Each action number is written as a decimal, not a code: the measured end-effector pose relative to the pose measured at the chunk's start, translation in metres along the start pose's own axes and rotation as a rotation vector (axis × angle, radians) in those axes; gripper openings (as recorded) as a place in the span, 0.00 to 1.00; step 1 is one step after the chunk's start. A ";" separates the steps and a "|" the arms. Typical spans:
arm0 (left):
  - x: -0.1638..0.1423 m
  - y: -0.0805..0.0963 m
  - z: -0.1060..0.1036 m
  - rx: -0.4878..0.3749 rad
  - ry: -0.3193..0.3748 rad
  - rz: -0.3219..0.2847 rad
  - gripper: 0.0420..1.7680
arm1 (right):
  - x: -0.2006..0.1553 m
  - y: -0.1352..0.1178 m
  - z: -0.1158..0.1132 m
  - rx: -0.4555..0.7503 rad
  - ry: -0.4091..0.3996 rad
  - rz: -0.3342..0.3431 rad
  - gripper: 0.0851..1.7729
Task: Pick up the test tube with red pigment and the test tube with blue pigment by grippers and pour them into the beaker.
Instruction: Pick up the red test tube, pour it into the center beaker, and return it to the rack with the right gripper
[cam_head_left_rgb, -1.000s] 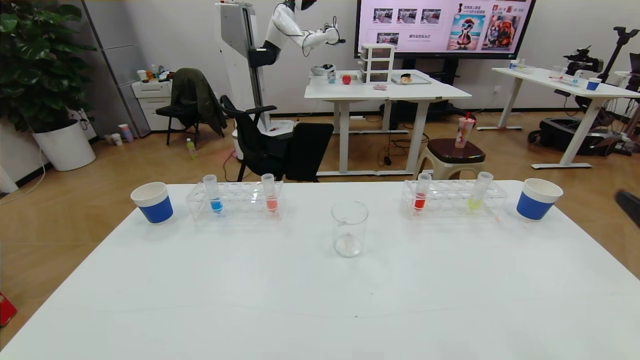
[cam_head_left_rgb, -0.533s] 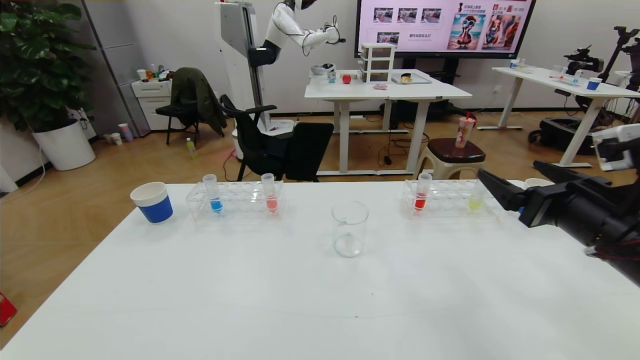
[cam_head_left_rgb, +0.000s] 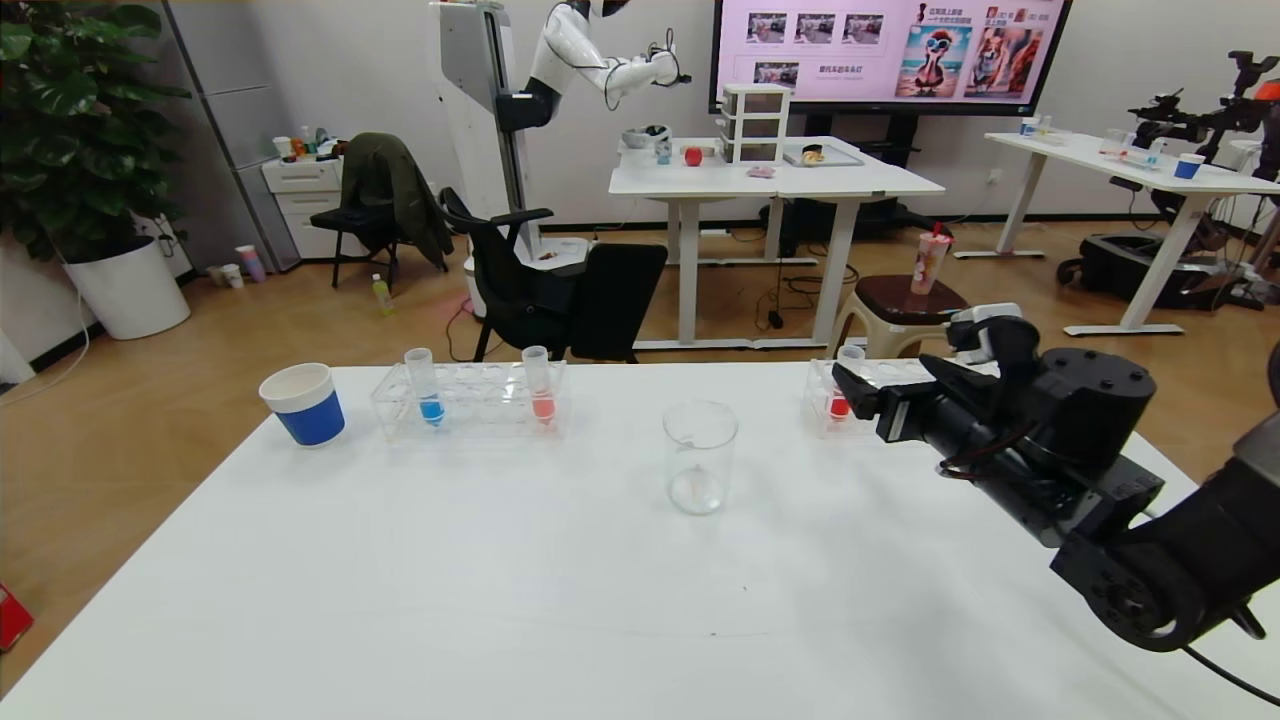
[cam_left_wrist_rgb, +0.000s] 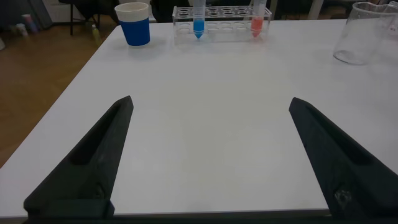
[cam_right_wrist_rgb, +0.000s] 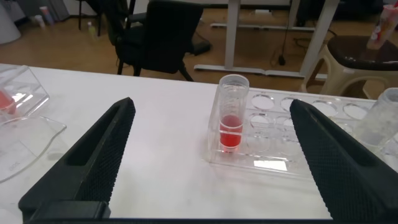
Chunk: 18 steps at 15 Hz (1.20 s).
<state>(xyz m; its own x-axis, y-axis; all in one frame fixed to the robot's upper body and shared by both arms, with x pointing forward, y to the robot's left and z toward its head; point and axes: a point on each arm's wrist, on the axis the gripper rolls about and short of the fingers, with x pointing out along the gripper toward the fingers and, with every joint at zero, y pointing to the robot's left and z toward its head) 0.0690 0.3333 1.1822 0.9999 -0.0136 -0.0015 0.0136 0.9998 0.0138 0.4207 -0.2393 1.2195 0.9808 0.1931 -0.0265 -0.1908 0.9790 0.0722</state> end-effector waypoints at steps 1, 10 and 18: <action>0.000 0.000 0.000 0.000 0.000 0.000 0.99 | 0.009 0.001 -0.008 0.001 0.012 -0.003 0.98; 0.000 0.000 0.000 0.000 0.000 0.000 0.99 | 0.070 -0.009 -0.046 0.006 -0.023 -0.079 0.98; 0.000 0.000 0.000 0.000 0.000 0.000 0.99 | 0.109 -0.018 -0.054 0.005 -0.072 -0.096 0.98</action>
<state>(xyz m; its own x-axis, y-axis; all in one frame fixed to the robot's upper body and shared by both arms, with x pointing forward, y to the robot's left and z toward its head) 0.0690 0.3333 1.1821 0.9999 -0.0140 -0.0019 0.0141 0.9998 0.0142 0.5292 -0.2322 1.1610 0.9949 0.0931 0.0385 -0.0958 0.9924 0.0773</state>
